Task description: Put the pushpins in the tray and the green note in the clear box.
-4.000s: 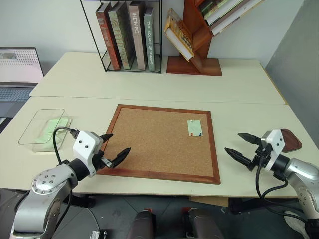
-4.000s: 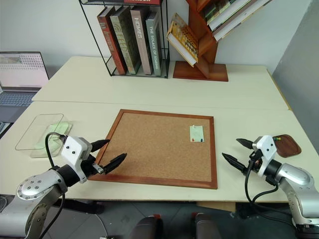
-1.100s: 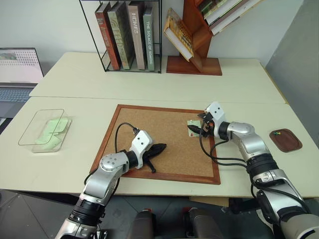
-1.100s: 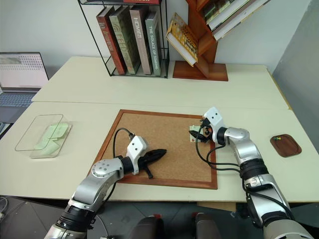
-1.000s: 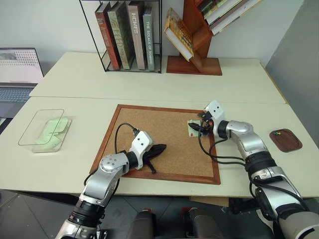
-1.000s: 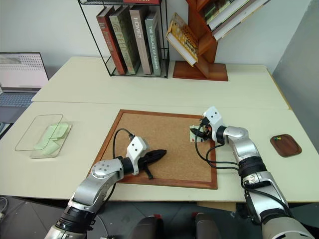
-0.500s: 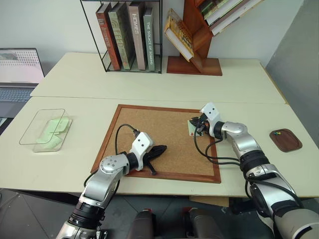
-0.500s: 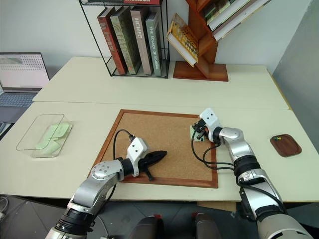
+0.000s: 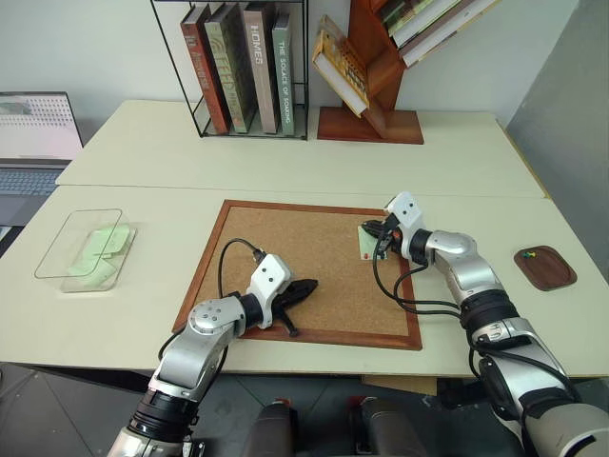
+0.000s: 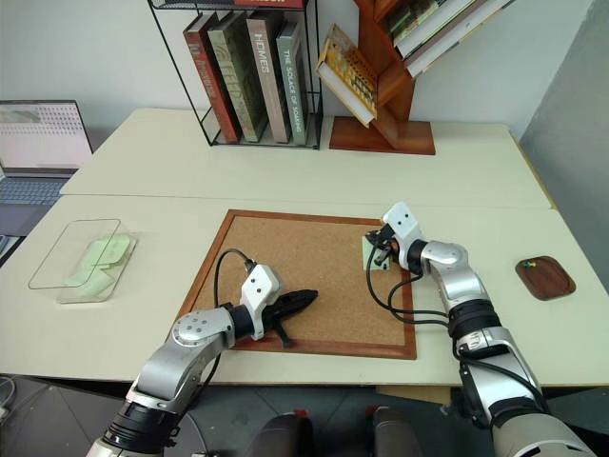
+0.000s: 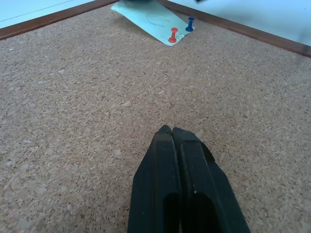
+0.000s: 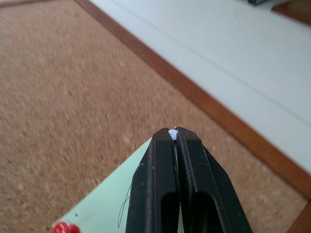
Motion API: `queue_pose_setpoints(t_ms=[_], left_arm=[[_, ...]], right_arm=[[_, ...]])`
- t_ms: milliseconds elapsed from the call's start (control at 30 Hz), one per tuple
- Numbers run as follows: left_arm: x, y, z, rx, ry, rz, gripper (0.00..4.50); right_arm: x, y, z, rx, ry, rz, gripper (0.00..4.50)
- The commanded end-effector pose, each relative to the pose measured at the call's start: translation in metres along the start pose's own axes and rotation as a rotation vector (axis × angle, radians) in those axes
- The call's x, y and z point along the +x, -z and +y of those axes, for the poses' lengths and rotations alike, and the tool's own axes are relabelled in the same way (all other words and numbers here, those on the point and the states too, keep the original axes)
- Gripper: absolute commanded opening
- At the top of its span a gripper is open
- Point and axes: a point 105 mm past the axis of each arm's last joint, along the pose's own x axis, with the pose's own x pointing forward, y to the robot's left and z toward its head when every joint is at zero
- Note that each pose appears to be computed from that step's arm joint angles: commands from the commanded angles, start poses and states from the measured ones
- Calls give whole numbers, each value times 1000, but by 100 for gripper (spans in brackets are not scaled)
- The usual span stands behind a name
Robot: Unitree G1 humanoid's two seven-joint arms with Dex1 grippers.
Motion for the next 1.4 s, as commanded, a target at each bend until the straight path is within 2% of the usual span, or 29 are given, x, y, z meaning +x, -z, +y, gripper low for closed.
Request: queue_pose_setpoints(t_ms=[33, 233, 333, 433, 600, 733, 933, 1233, 1300, 1400], left_arm=[[2, 18, -12, -25, 48, 68, 0], [4, 19, -15, -21, 63, 71, 0], [4, 19, -17, -17, 71, 68, 0], [4, 19, -18, -14, 73, 66, 0], [2, 21, -18, -2, 73, 70, 0], [2, 24, -19, 7, 79, 80, 0], [3, 24, -20, 5, 82, 76, 0], [3, 24, -19, 4, 70, 72, 0], [2, 25, -19, 4, 69, 73, 0], [2, 26, -19, 4, 70, 76, 0]], right_arm=[[-7, -20, -4, -1, 18, -69, 2], [-25, -28, -13, 0, 72, -94, 2], [-58, -33, -33, 4, 178, -120, 2], [-93, -27, -50, 4, 294, -100, 2], [-155, 5, -78, -30, 544, 42, 2], [-202, 34, -103, -84, 783, 213, 2], [-246, 64, -121, -96, 966, 375, 2], [-268, 99, -120, 10, 1031, 504, 2], [-269, 103, -118, 41, 1030, 513, 47], [-271, 107, -117, 80, 1037, 515, 73]])
